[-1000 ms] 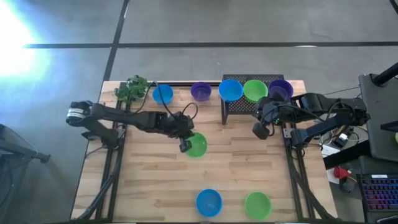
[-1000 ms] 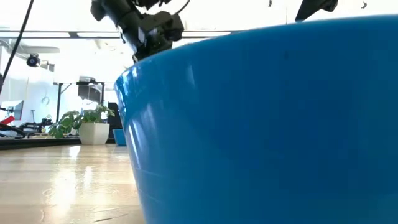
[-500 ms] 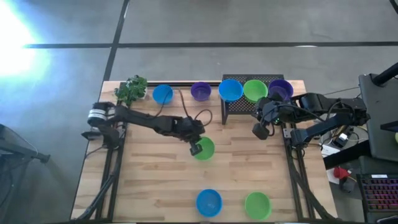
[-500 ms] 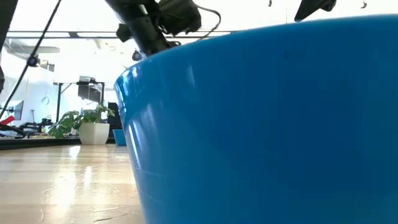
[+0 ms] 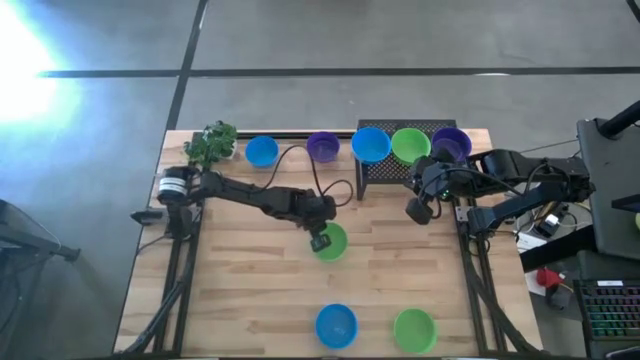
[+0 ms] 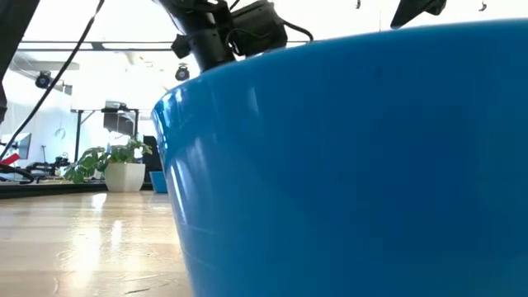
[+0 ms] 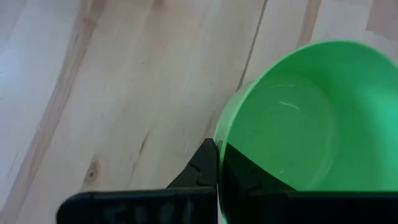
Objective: Pick & Place Mini bowls
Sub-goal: Stack the left green bowl on the green bowl on the shelf
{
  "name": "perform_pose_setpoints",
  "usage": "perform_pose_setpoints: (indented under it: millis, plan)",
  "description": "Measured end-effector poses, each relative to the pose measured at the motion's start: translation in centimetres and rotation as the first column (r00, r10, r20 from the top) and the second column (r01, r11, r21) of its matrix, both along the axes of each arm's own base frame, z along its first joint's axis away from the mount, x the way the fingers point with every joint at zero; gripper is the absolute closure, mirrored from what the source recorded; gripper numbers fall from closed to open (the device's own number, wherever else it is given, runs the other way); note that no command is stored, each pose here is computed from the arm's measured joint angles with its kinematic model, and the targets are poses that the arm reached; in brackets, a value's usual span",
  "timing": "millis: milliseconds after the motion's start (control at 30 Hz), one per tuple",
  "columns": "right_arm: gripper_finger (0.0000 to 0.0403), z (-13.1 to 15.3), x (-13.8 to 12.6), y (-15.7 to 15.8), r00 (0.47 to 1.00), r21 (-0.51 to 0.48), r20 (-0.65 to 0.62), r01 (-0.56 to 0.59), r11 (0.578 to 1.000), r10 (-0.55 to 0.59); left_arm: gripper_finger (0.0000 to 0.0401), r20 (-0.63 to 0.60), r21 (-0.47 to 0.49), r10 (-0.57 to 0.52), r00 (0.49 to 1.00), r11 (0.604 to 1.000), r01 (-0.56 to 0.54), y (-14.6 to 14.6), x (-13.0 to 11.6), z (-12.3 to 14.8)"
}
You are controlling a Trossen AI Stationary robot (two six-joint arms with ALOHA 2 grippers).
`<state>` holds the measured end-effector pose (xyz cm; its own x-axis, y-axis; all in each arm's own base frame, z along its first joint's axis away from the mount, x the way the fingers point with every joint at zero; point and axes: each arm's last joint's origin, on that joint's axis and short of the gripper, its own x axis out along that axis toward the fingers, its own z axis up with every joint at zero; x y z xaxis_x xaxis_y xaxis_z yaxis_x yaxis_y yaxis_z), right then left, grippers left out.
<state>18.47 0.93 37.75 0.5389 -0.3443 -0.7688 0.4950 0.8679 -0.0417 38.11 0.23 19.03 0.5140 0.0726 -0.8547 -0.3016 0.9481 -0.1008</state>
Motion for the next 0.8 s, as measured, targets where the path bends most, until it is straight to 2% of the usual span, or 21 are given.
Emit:
perform_pose_setpoints:
  millis: [233,567,800]
  plan:
    - [0.0394,-0.1,0.1,0.0,1.0,-0.002,-0.001,0.001,1.0,-0.001,0.0392,0.005,-0.006,0.004,1.0,1.0,-0.004,0.0,0.0,0.1]
    - [0.0394,-0.1,0.2,0.0,1.0,-0.004,0.005,-0.002,1.0,0.002,0.0324,0.016,0.006,-0.013,1.0,1.0,0.013,0.0,0.1,0.4]
    - [0.0394,-0.3,0.2,0.0,1.0,-0.005,0.004,-0.002,1.0,0.002,0.0317,0.059,0.069,-0.106,0.993,0.992,0.102,0.0,0.9,2.0]
